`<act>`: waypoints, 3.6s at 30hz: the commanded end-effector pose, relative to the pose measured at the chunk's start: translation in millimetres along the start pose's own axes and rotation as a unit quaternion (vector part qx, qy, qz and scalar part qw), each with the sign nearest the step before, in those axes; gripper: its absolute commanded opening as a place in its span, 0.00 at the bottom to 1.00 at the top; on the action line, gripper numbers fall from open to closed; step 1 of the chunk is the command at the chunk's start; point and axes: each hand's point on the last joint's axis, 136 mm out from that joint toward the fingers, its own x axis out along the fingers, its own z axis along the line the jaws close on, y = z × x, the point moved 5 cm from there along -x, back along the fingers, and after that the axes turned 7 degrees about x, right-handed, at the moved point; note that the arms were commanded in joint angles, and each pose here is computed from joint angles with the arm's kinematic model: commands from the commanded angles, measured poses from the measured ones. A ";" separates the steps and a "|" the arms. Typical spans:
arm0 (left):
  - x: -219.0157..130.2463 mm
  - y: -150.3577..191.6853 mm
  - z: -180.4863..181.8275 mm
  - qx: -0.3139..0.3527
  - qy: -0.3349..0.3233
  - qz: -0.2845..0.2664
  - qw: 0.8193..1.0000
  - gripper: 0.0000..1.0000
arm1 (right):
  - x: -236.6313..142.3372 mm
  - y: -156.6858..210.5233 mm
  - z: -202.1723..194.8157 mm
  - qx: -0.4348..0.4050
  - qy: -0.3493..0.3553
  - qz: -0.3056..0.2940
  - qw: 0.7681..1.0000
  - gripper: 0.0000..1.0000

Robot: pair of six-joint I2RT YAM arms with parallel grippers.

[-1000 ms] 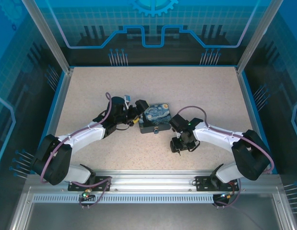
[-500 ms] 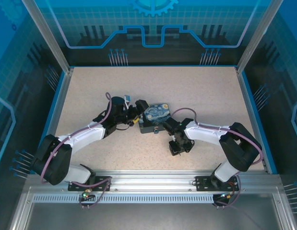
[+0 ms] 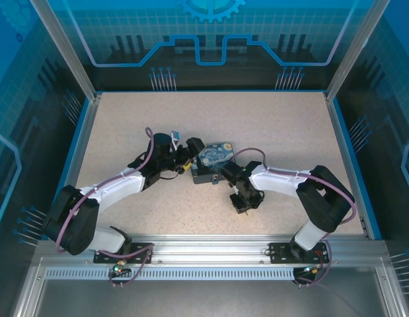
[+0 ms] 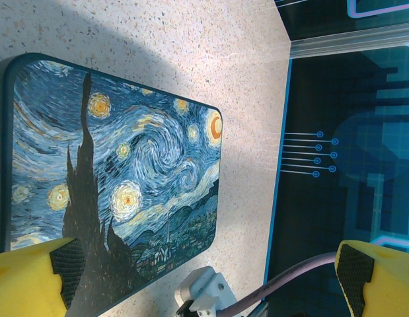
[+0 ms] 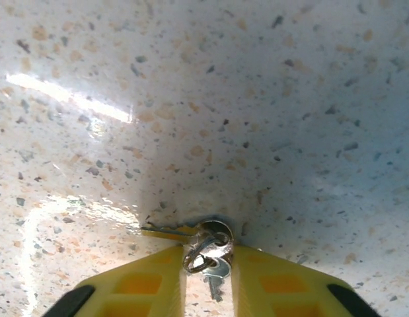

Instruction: Unlock the padlock with the key

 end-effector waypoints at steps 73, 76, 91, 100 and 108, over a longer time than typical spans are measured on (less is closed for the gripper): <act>47.8 19.9 -65.9 -0.154 0.237 -0.011 0.959 0.43 | -180.7 -136.7 -2.9 0.501 -0.473 -0.272 0.672 0.00; 51.3 19.7 -66.3 -0.157 0.241 -0.009 0.958 0.39 | -178.3 -136.5 -2.1 0.501 -0.474 -0.268 0.673 0.00; 48.0 17.8 -71.1 -0.156 0.253 -0.018 0.955 0.52 | -171.0 -134.3 -5.3 0.508 -0.468 -0.264 0.673 0.00; 40.2 18.5 -76.2 -0.151 0.262 -0.020 0.953 0.64 | -156.7 -131.4 -18.0 0.527 -0.447 -0.265 0.672 0.00; 37.5 20.9 -75.1 -0.151 0.260 -0.022 0.953 0.66 | -157.7 -132.6 -31.0 0.534 -0.443 -0.272 0.666 0.00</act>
